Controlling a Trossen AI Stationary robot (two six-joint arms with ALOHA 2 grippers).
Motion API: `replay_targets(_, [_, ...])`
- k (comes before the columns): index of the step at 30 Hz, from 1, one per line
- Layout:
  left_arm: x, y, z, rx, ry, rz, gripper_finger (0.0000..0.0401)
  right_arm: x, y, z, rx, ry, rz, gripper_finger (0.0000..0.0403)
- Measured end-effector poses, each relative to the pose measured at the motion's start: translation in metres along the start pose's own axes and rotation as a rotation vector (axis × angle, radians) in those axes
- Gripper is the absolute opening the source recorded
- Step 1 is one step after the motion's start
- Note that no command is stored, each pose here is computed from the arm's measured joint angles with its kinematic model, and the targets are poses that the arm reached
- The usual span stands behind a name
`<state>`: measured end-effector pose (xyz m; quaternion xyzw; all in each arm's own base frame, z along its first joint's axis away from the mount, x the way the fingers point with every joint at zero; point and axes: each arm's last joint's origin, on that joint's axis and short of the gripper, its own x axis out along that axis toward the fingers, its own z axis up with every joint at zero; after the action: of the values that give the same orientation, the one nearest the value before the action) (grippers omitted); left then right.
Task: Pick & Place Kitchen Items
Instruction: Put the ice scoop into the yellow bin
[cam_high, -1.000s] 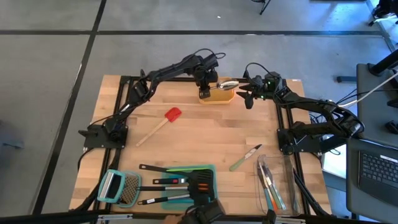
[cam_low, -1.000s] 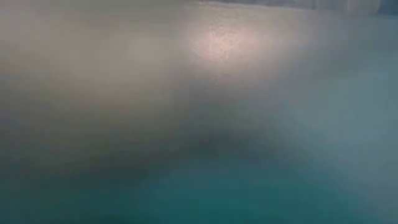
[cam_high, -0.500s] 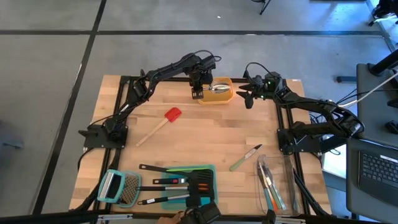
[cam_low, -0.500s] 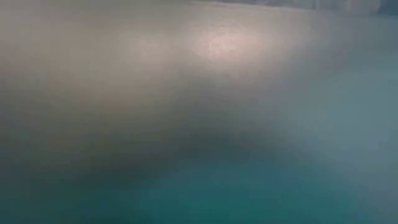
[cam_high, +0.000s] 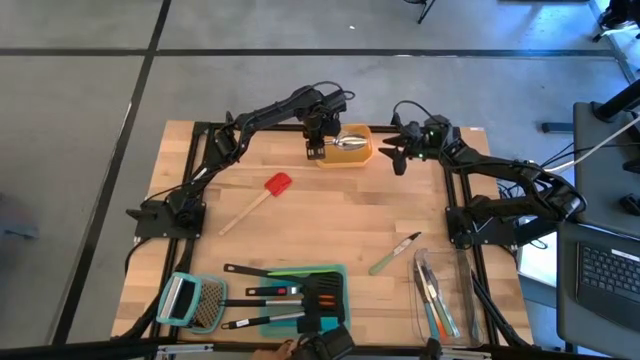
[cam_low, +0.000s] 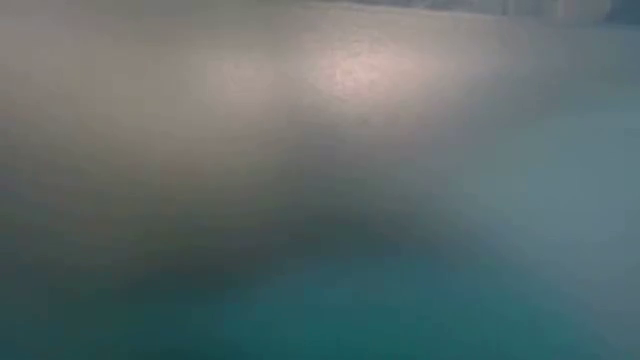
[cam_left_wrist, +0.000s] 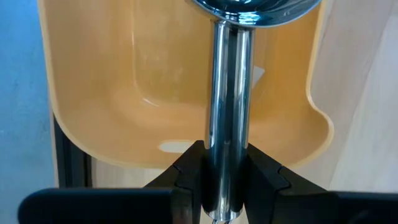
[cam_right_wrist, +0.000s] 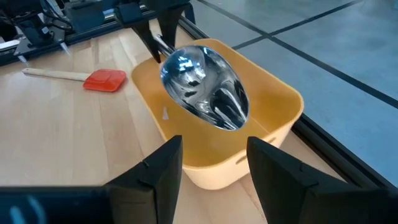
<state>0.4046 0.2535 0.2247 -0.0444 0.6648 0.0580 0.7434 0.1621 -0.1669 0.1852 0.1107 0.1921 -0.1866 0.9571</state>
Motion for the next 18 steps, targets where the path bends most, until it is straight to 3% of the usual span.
replay_targets(18, [0.001,-0.005,0.000,0.017,0.013,-0.037,0.0069,0.010,0.024,0.014,-0.043,0.010,0.047,0.0181])
